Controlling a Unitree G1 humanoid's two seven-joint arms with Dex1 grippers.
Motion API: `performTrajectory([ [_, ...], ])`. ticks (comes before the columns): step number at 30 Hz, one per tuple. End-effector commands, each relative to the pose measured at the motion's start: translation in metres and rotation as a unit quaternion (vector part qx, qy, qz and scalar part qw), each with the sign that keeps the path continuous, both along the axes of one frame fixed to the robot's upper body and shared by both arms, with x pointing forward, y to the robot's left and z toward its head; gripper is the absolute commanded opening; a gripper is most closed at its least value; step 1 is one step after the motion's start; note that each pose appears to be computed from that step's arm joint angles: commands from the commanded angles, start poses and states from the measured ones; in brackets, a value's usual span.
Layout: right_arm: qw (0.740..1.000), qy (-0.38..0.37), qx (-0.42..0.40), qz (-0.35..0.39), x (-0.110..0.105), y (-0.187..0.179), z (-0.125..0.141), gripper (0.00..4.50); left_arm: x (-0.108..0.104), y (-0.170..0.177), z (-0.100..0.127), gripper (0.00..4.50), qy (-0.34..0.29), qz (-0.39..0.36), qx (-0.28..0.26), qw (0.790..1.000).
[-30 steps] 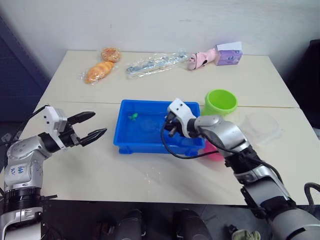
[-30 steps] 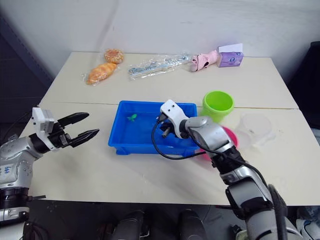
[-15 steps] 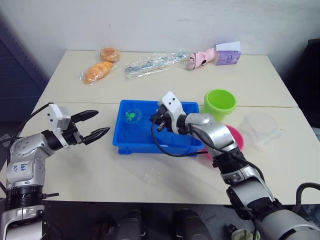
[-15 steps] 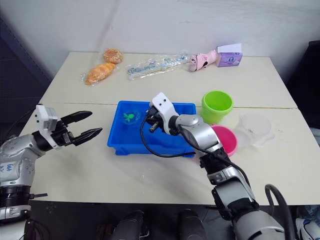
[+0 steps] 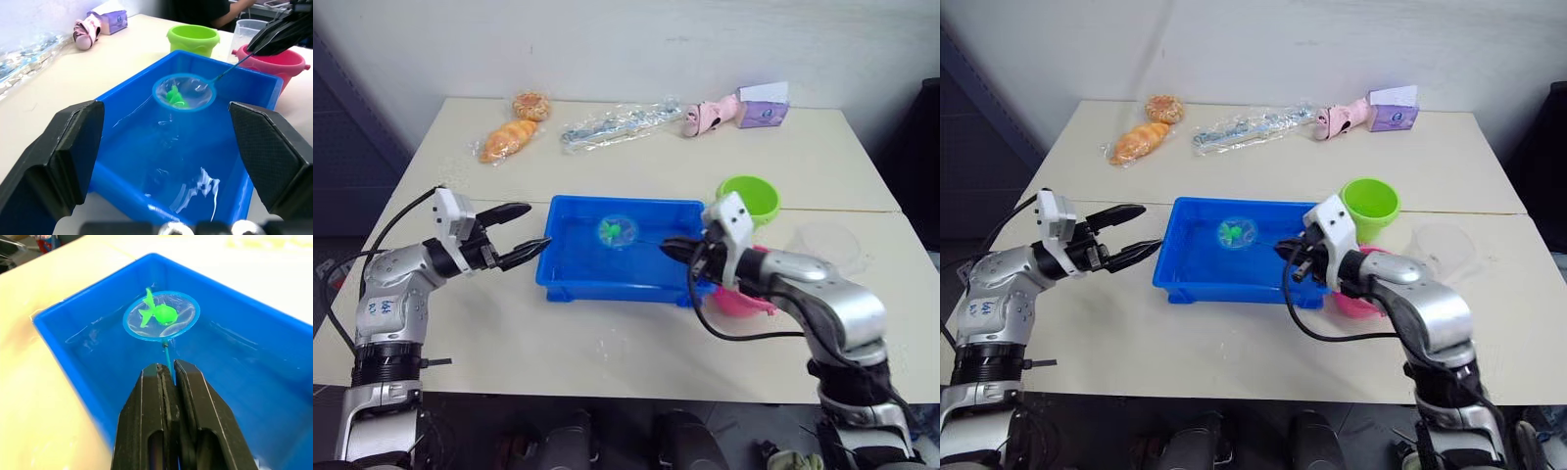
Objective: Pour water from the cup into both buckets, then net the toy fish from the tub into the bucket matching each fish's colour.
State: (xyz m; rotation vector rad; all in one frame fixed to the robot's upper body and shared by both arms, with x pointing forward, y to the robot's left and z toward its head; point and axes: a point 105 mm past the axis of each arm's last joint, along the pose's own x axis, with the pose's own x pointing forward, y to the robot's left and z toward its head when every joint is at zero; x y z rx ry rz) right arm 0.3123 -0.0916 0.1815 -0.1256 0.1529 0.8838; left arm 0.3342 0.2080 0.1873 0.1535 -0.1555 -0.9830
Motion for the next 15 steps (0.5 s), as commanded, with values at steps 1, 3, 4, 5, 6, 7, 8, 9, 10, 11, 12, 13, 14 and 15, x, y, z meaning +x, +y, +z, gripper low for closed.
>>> performTrajectory([
  [1,0.998,-0.065,0.018,-0.008,-0.030,-0.025,0.035,0.00,0.003,-0.021,0.014,4.36,-0.023,-0.042,-0.011,0.999],
  [3,0.996,-0.081,0.024,-0.040,-0.034,-0.041,0.044,0.00,0.005,-0.030,0.016,4.36,-0.026,-0.056,-0.015,0.998],
  [4,0.994,-0.086,0.023,-0.058,-0.035,-0.050,0.048,0.00,0.006,-0.033,0.018,4.36,-0.028,-0.062,-0.018,0.997],
  [5,0.993,-0.091,0.021,-0.075,-0.036,-0.059,0.051,0.00,0.007,-0.037,0.019,4.36,-0.030,-0.068,-0.021,0.997],
  [6,0.991,-0.094,0.018,-0.089,-0.037,-0.068,0.053,0.00,0.007,-0.040,0.020,4.36,-0.030,-0.073,-0.023,0.997],
  [7,0.990,-0.097,0.014,-0.102,-0.038,-0.077,0.055,0.00,0.008,-0.043,0.019,4.36,-0.030,-0.078,-0.024,0.996],
  [8,0.988,-0.100,0.008,-0.118,-0.039,-0.087,0.057,0.00,0.008,-0.046,0.019,4.36,-0.030,-0.083,-0.024,0.996],
  [9,0.985,-0.105,-0.005,-0.138,-0.039,-0.099,0.060,0.00,0.009,-0.049,0.019,4.36,-0.031,-0.089,-0.025,0.995],
  [10,0.982,-0.111,-0.015,-0.154,-0.038,-0.109,0.063,0.00,0.009,-0.052,0.019,4.36,-0.031,-0.094,-0.025,0.995],
  [11,0.977,-0.118,-0.024,-0.174,-0.037,-0.120,0.066,0.00,0.010,-0.055,0.018,4.36,-0.030,-0.098,-0.026,0.994],
  [12,0.972,-0.125,-0.040,-0.196,-0.035,-0.131,0.067,0.00,0.010,-0.057,0.018,4.36,-0.029,-0.102,-0.028,0.994],
  [13,0.966,-0.132,-0.068,-0.213,-0.034,-0.141,0.067,0.00,0.010,-0.060,0.018,4.36,-0.027,-0.106,-0.031,0.994],
  [14,0.960,-0.144,-0.096,-0.221,-0.033,-0.148,0.067,0.00,0.010,-0.062,0.018,4.36,-0.025,-0.111,-0.031,0.993],
  [15,0.952,-0.154,-0.108,-0.243,-0.029,-0.158,0.068,0.00,0.011,-0.066,0.017,4.36,-0.025,-0.116,-0.035,0.992],
])
